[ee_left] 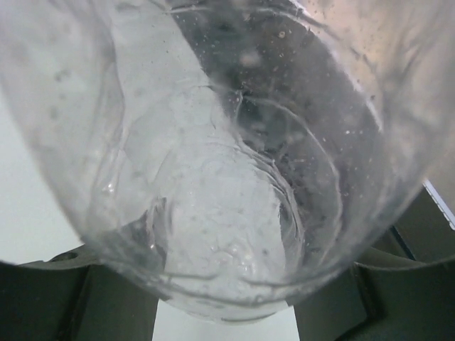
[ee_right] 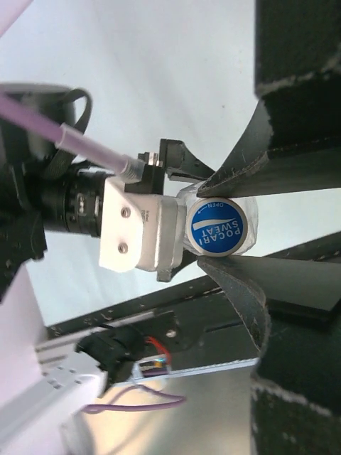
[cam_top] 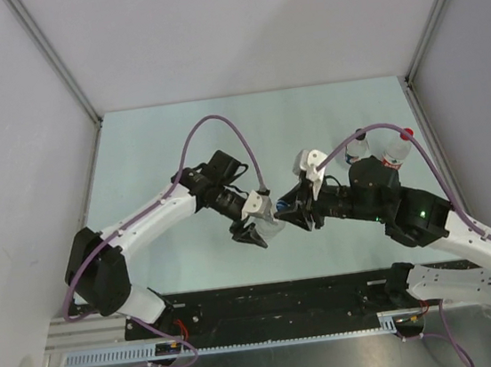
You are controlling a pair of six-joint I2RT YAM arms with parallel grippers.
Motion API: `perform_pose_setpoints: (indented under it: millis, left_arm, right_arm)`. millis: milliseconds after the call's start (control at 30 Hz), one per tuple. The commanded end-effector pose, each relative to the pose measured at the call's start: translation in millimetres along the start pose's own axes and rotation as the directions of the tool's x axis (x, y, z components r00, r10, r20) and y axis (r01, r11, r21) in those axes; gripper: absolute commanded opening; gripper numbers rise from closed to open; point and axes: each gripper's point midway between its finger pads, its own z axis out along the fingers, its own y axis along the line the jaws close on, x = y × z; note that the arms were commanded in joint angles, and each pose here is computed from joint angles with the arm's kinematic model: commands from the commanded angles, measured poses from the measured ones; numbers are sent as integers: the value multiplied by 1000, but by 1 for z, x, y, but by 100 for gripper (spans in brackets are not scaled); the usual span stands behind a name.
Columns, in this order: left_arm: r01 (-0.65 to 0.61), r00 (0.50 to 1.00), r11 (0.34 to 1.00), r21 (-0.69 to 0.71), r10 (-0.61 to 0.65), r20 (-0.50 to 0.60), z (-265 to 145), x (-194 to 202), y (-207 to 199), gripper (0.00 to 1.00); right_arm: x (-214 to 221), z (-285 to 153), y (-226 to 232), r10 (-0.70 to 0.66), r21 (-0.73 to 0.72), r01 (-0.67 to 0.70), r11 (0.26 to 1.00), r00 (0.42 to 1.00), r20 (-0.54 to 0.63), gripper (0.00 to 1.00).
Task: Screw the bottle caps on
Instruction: Screw the bottle cap onto the plastic bottle.
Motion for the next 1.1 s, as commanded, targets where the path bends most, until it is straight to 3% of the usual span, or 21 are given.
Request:
perform_pose_setpoints:
  millis: [0, 100, 233, 367, 567, 733, 833, 867, 1067]
  left_arm:
    - [-66, 995, 997, -44, 69, 78, -13, -39, 17, 50]
    - [-60, 997, 996, -63, 63, 48, -14, -34, 22, 51]
    - [-45, 999, 995, -86, 45, 6, -14, -24, 31, 51]
    - [-36, 999, 994, -102, 34, -18, -13, -17, 39, 51]
    - [-20, 1000, 995, -102, 21, 6, -12, -20, 46, 51]
    - [-14, 1000, 996, -87, 15, 17, -10, -17, 42, 51]
    - [-15, 1000, 997, -79, 17, 18, -8, -13, 38, 51]
    - [-15, 1000, 997, -78, 16, 16, -7, -12, 37, 51]
    - [-6, 999, 998, -58, 8, 35, -5, -9, 29, 51]
  right_arm:
    - [41, 13, -18, 356, 212, -339, 917, 933, -49, 21]
    - [47, 19, -27, 517, 306, -500, 810, 856, 30, 21]
    - [62, 23, -43, 637, 442, -616, 652, 761, 122, 20]
    - [68, 37, -41, 699, 457, -681, 573, 697, 161, 20]
    - [60, 50, -25, 666, 392, -651, 650, 737, 118, 29]
    - [44, 39, -18, 616, 329, -614, 718, 780, 111, 57]
    - [26, 32, -15, 575, 275, -590, 759, 806, 140, 88]
    - [19, 30, -12, 560, 246, -578, 778, 815, 147, 94]
    - [-11, 20, 12, 451, 69, -466, 882, 878, 156, 99]
